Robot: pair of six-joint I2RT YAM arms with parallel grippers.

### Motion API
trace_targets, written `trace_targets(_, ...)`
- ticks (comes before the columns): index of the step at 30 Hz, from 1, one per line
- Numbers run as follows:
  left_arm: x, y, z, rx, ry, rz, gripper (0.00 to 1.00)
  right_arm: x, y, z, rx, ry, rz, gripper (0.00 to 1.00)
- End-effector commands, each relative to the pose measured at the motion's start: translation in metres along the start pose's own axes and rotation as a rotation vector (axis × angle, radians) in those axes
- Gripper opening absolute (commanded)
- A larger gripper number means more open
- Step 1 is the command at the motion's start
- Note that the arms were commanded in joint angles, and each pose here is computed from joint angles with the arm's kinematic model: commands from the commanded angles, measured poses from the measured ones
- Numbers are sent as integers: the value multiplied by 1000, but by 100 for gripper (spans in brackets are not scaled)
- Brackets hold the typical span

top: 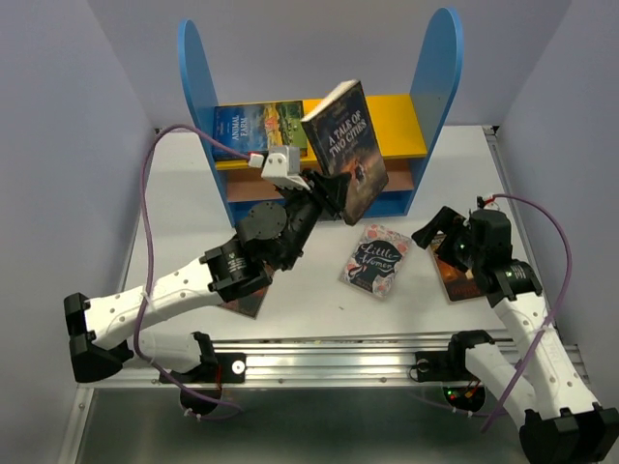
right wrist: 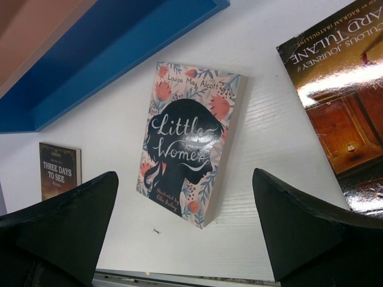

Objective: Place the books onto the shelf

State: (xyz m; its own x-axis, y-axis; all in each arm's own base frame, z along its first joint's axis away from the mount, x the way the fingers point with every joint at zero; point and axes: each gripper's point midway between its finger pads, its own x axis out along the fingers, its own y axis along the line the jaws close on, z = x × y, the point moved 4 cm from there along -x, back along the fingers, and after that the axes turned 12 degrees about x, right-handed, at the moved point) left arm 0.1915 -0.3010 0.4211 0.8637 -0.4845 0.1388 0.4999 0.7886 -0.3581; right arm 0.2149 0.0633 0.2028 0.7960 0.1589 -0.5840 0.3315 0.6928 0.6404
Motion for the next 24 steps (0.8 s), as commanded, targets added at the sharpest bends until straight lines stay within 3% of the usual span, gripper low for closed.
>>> trace_targets(1, 17, 44, 117, -229, -397, 160, 0, 0, 23, 11, -24, -13, 88, 100)
trace_targets(7, 51, 86, 127, -353, -486, 320, 0, 5, 28, 10, -29, 12, 108, 100)
trace_targets(15, 62, 140, 127, -563, -657, 565, 0, 4, 35, 13, -68, 20, 137, 100)
trace_targets(24, 72, 161, 108, -689, -691, 665, 0, 10, 36, 12, -77, 46, 132, 100)
